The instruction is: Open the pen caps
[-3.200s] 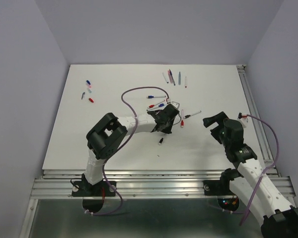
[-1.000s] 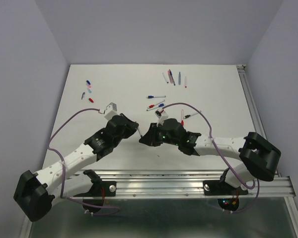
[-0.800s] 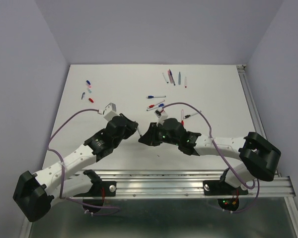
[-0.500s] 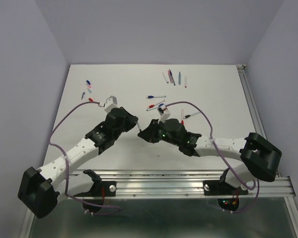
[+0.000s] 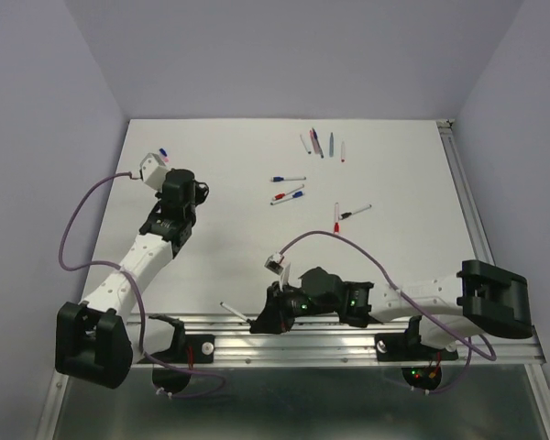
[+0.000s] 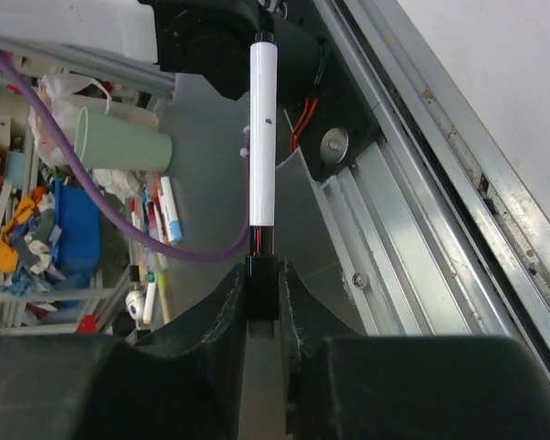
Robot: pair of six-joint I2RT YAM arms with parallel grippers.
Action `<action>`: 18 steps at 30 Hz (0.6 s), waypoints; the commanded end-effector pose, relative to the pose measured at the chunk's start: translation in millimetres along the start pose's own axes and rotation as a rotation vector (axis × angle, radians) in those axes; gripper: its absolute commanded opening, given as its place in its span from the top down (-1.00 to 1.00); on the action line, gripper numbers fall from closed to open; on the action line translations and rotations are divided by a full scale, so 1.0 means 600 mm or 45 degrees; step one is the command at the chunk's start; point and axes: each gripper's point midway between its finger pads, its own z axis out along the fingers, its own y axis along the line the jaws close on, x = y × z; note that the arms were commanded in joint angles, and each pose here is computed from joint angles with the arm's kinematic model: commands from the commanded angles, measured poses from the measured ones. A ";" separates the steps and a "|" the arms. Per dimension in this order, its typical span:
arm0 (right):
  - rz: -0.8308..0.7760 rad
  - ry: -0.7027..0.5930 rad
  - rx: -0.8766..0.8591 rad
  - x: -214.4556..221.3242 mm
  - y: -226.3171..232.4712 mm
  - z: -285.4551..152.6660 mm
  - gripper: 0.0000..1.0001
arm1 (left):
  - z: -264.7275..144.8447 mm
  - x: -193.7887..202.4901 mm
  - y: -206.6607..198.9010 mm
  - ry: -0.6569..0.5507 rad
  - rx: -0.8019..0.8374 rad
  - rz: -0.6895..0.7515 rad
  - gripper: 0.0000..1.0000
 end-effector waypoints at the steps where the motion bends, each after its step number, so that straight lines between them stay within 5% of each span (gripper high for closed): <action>1: -0.021 0.028 -0.119 0.002 0.029 -0.015 0.99 | -0.006 -0.096 -0.020 -0.237 0.024 -0.036 1.00; 7: -0.022 -0.092 0.015 -0.032 0.009 -0.016 0.99 | -0.022 -0.076 -0.034 -0.101 0.154 0.019 1.00; 9: -0.012 -0.197 0.168 -0.059 -0.024 -0.017 0.99 | -0.040 -0.044 -0.059 0.035 0.290 0.061 0.52; 10: -0.016 -0.258 0.212 -0.083 -0.023 -0.018 0.99 | -0.051 -0.030 -0.060 0.081 0.335 0.068 -0.01; 12: -0.035 -0.350 0.362 -0.112 -0.053 -0.025 0.99 | -0.075 0.011 -0.072 0.207 0.480 0.070 -0.52; 18: -0.036 -0.579 0.451 -0.210 -0.063 -0.041 0.99 | -0.153 0.068 -0.073 0.392 0.715 0.016 -0.77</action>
